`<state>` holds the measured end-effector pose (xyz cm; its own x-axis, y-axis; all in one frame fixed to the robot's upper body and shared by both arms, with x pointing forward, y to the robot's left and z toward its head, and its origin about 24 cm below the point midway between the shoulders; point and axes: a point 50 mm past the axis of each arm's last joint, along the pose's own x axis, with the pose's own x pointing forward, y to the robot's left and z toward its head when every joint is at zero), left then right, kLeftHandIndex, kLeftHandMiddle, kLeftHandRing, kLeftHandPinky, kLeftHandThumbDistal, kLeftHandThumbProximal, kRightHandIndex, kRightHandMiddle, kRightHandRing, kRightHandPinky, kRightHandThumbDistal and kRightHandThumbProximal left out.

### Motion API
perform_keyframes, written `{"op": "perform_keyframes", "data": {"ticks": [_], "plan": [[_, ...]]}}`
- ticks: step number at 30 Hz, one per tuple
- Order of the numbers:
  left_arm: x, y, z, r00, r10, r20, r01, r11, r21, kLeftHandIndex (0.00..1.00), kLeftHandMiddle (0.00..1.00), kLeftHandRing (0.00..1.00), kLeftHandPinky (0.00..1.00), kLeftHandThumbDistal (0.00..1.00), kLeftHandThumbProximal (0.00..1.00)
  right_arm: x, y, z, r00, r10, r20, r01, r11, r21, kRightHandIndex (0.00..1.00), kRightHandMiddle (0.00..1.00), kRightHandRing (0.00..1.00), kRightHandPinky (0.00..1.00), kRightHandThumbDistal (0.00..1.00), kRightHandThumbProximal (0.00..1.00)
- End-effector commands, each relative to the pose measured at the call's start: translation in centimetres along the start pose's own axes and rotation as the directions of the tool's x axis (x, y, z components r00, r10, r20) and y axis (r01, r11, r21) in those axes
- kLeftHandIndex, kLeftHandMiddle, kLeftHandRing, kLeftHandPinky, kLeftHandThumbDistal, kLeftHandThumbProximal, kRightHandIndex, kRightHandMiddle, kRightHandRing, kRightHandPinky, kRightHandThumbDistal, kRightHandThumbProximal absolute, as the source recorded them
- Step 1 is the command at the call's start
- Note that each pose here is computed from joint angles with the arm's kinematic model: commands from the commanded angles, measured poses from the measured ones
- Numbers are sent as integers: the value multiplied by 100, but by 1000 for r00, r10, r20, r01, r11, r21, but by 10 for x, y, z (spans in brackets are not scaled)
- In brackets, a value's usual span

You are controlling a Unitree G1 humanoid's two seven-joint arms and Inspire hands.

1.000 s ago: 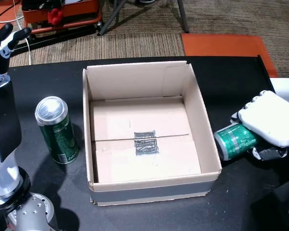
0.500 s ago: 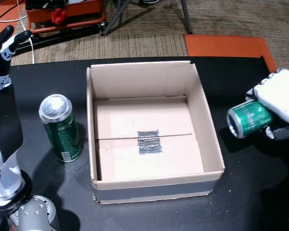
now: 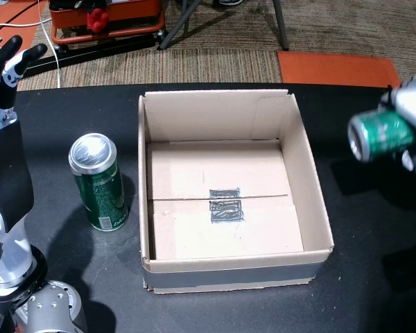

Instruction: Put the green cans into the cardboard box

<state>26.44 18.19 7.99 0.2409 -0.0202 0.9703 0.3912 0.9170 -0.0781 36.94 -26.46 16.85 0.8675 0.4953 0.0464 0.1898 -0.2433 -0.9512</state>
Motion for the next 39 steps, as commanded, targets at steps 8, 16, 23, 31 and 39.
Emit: {"op": "perform_keyframes", "data": {"ticks": [8,16,23,31,39], "plan": [[11,-11,-13,999,16,40,-14,999,-37,73,82,98,93,60,76,21,-56,-10,991,-132,6,132,991,-34,19,22,31,35,63,0],[11,-11,-15,999,10,33,-8,998,-61,74,82,97,94,60,75,33,-75,-2,980,-197,38,197,980,-11,22,25,33,34,59,0],[12,-11,-16,999,13,31,-12,999,-47,73,82,97,95,59,79,46,-87,10,960,-265,87,268,963,-19,19,22,33,34,56,0],[14,-11,-17,999,6,33,-5,999,-45,73,82,97,96,60,80,69,-90,39,948,-268,173,269,963,18,18,23,35,36,50,0],[15,-14,-17,999,9,50,-7,999,-40,73,82,97,96,62,82,86,-85,70,927,-256,274,257,966,34,15,21,32,33,49,0]]}}
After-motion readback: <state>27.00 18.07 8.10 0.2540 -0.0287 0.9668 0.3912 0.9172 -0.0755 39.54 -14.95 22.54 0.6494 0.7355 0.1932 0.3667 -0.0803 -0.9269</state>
